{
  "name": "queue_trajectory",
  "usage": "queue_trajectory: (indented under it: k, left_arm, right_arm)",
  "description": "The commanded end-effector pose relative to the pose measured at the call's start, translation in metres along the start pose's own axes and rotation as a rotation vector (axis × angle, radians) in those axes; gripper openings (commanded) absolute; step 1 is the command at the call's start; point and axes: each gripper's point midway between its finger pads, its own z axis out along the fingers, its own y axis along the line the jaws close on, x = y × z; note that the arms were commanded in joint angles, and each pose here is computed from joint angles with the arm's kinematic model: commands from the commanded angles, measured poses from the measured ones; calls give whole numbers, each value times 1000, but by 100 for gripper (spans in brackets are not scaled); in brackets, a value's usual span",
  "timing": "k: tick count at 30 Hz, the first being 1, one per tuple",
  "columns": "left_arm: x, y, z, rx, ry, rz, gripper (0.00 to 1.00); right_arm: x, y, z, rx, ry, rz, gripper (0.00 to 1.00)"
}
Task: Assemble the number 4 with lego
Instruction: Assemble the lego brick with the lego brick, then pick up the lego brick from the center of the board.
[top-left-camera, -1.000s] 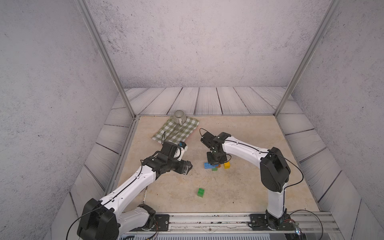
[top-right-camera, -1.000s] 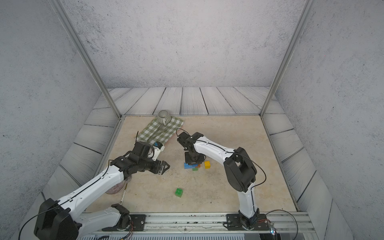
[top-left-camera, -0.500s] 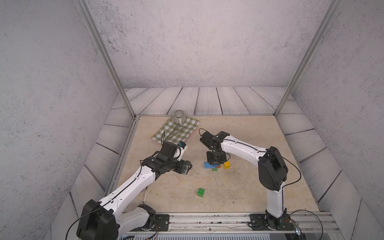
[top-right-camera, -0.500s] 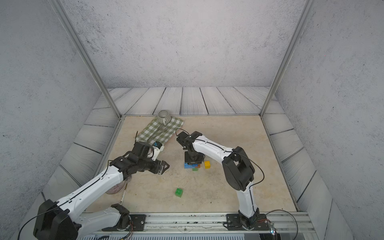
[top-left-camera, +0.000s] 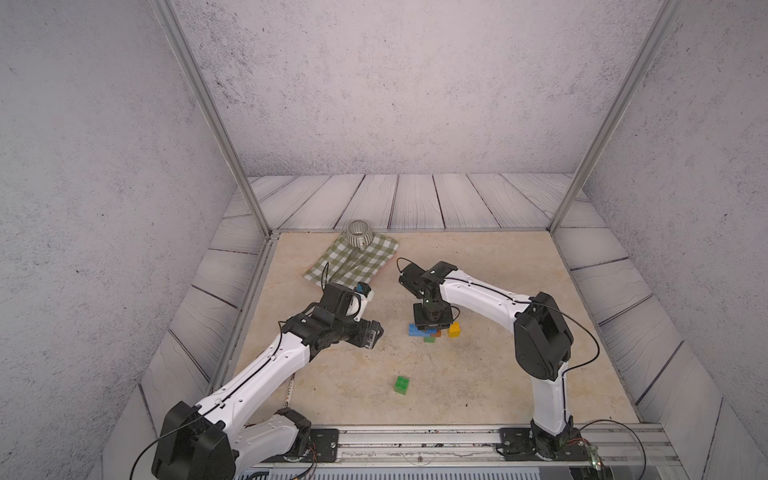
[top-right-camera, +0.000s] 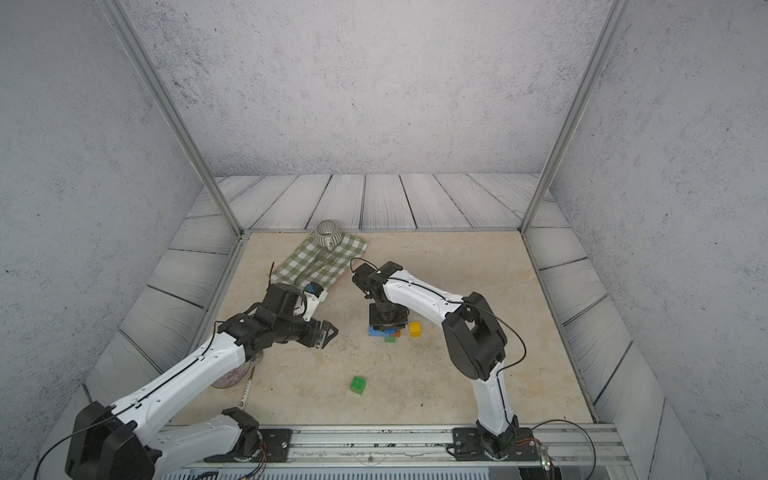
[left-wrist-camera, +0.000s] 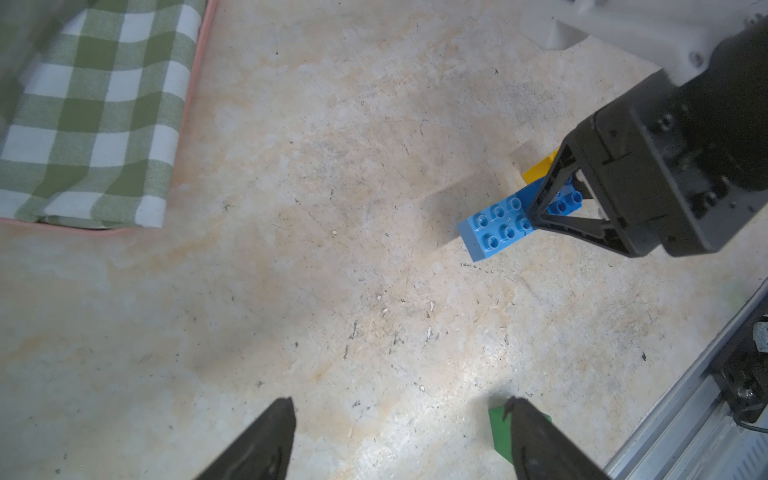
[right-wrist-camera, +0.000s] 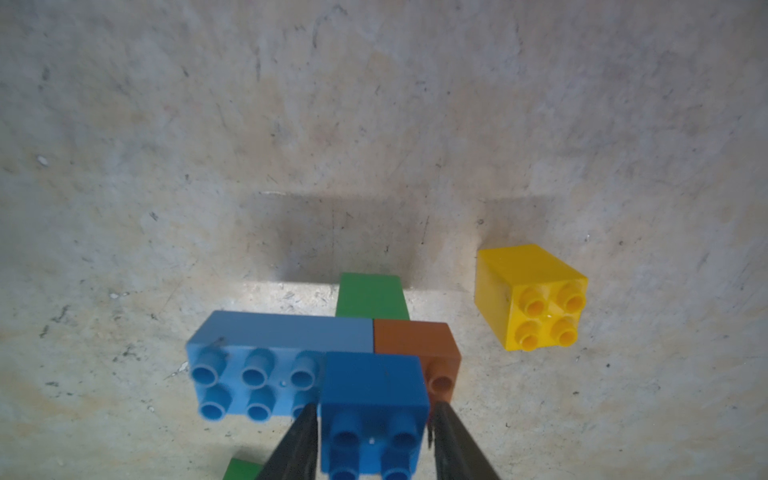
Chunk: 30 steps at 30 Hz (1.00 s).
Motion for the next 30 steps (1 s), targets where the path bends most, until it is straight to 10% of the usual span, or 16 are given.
queue_trajectory:
  k: [1,17,30]
  left_arm:
    - [3,4,-3,-16,-3,-14,83]
    - [2,1,-4,-1,-13,-14,84]
    - [1,-9,0,69,-7,-18,84]
  right_arm:
    - [-5,-4,-12,20,-25,13,48]
    - [-14,-54,-47,14,-99,16,55]
    - [-10,-66,1,-55,10,-77,62]
